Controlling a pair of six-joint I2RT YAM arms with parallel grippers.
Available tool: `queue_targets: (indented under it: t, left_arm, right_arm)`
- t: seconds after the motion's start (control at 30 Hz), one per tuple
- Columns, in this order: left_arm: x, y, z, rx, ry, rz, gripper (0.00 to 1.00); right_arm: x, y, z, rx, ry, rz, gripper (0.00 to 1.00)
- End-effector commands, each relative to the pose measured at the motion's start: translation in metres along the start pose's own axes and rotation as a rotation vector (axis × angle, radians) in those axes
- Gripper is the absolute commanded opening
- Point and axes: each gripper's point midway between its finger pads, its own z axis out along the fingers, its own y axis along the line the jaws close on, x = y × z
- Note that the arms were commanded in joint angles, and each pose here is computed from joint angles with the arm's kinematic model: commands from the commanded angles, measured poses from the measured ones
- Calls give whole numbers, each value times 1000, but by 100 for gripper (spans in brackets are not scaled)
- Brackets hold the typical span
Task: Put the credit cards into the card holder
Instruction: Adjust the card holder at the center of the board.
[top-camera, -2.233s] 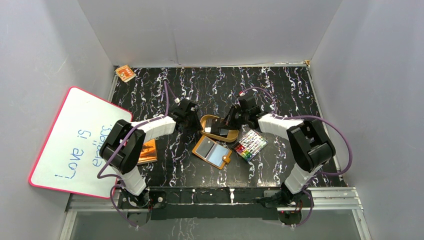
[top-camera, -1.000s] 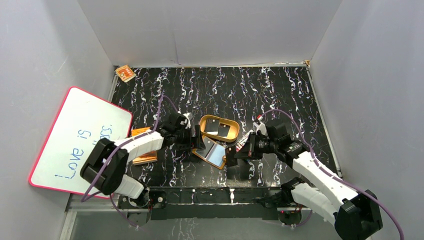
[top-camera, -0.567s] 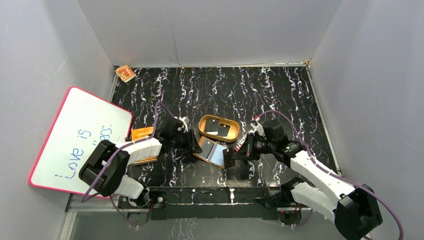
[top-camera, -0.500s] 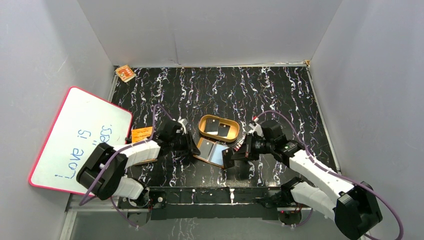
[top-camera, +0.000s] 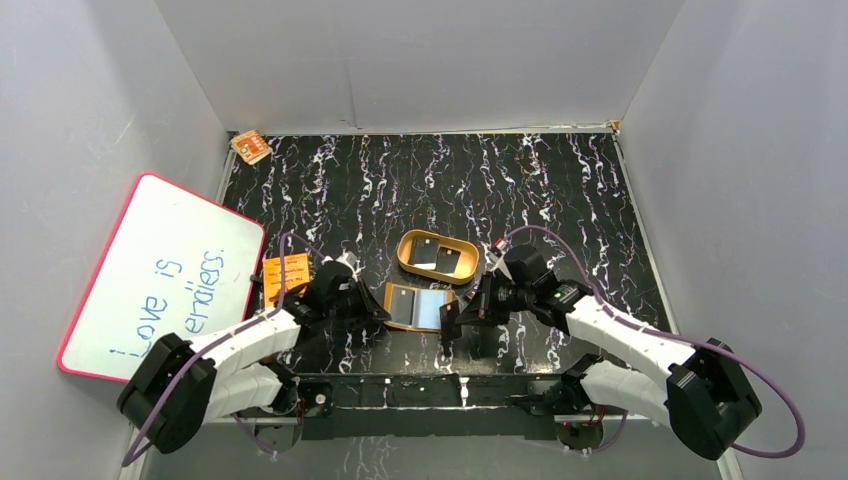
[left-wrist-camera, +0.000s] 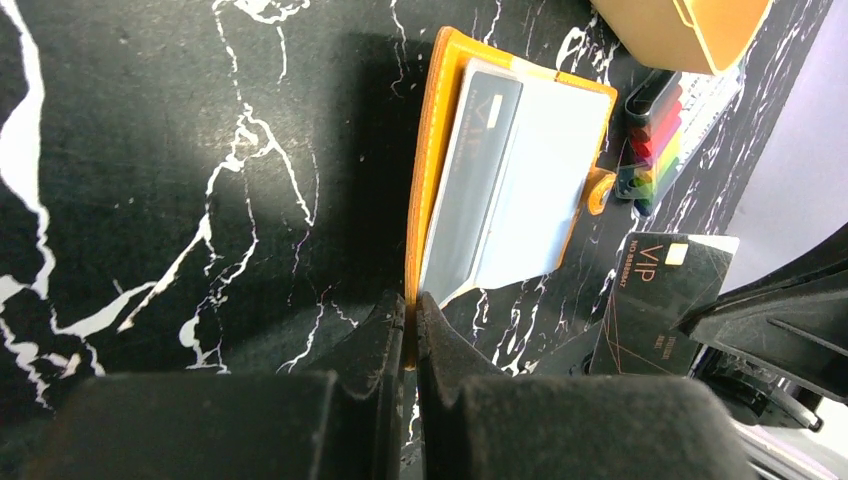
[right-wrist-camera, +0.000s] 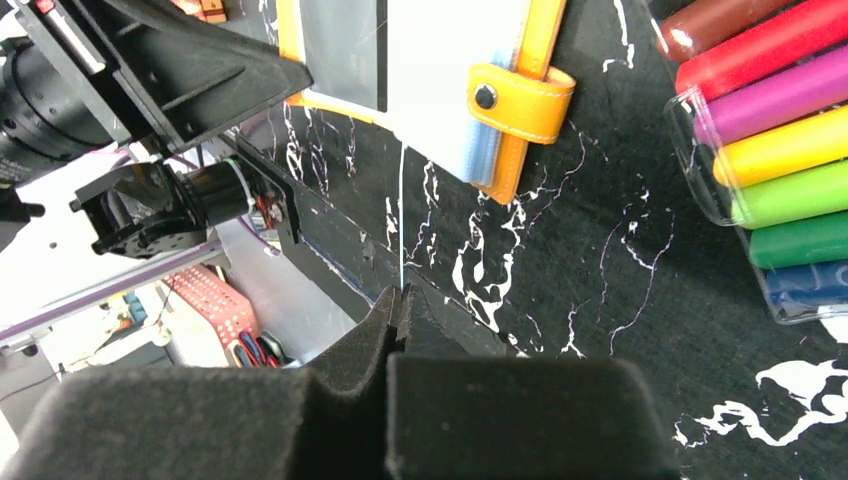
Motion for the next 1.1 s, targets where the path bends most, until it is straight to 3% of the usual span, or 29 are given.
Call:
queue_targets:
  t: [0.0, 0.53, 0.73, 1.07]
  left_arm:
    - [0, 11, -6, -57, -30, -39, 0]
    - [5, 15, -6, -104, -25, -45, 0]
    - [2, 14, -7, -116, -34, -39, 0]
    - [-4, 12, -9, -127, -53, -40, 0]
  right_arm:
    - [-5, -5, 7, 11, -29, 10, 0]
    - [-5, -17, 24, 40, 3, 38, 0]
    - [-19, -11, 8, 72, -91, -11, 0]
    - [-1, 7, 19, -28, 48, -59, 0]
